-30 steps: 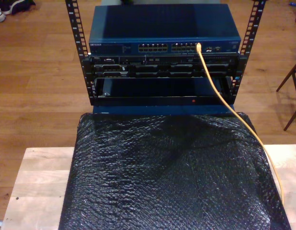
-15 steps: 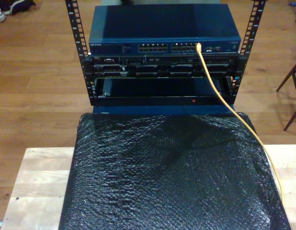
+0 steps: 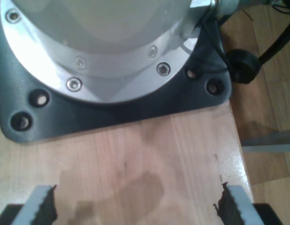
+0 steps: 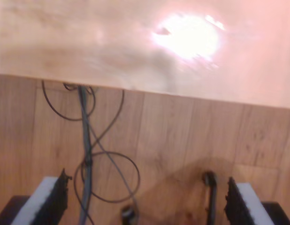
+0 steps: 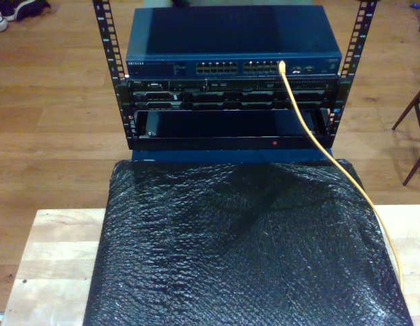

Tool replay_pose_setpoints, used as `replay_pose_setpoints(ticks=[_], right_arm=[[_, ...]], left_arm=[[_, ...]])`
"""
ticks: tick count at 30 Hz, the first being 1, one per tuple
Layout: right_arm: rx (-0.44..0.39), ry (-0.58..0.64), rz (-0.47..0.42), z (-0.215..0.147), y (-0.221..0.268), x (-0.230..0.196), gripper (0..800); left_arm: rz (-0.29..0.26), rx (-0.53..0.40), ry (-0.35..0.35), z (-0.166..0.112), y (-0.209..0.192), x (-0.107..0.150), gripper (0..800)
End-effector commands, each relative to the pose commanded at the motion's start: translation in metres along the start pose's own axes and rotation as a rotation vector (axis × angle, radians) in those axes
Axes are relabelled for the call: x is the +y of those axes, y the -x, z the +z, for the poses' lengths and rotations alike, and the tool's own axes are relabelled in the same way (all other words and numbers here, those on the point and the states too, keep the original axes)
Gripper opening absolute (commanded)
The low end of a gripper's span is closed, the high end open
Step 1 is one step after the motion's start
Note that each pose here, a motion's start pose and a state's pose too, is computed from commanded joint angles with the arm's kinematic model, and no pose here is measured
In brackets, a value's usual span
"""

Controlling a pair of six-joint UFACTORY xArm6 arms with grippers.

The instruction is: Grab the cable and plug it in

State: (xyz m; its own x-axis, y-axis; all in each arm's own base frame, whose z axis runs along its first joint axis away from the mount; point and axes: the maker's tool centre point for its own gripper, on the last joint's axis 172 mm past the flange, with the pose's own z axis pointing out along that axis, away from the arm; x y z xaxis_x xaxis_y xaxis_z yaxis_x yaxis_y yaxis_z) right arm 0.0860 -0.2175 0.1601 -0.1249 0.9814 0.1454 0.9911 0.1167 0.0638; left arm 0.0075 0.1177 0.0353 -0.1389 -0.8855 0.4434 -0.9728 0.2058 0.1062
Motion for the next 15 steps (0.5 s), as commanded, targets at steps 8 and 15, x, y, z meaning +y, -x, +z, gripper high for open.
replay_pose_setpoints(ticks=[8,15], right_arm=[[0.011,-0.013,0.01,0.035,-0.016,-0.029,799],[0.006,-0.014,0.016,0.07,-0.023,-0.035,799]], left_arm=[[0.0,0.0,0.0,0.0,0.0,0.0,800],[0.0,0.0,0.0,0.0,0.0,0.0,800]])
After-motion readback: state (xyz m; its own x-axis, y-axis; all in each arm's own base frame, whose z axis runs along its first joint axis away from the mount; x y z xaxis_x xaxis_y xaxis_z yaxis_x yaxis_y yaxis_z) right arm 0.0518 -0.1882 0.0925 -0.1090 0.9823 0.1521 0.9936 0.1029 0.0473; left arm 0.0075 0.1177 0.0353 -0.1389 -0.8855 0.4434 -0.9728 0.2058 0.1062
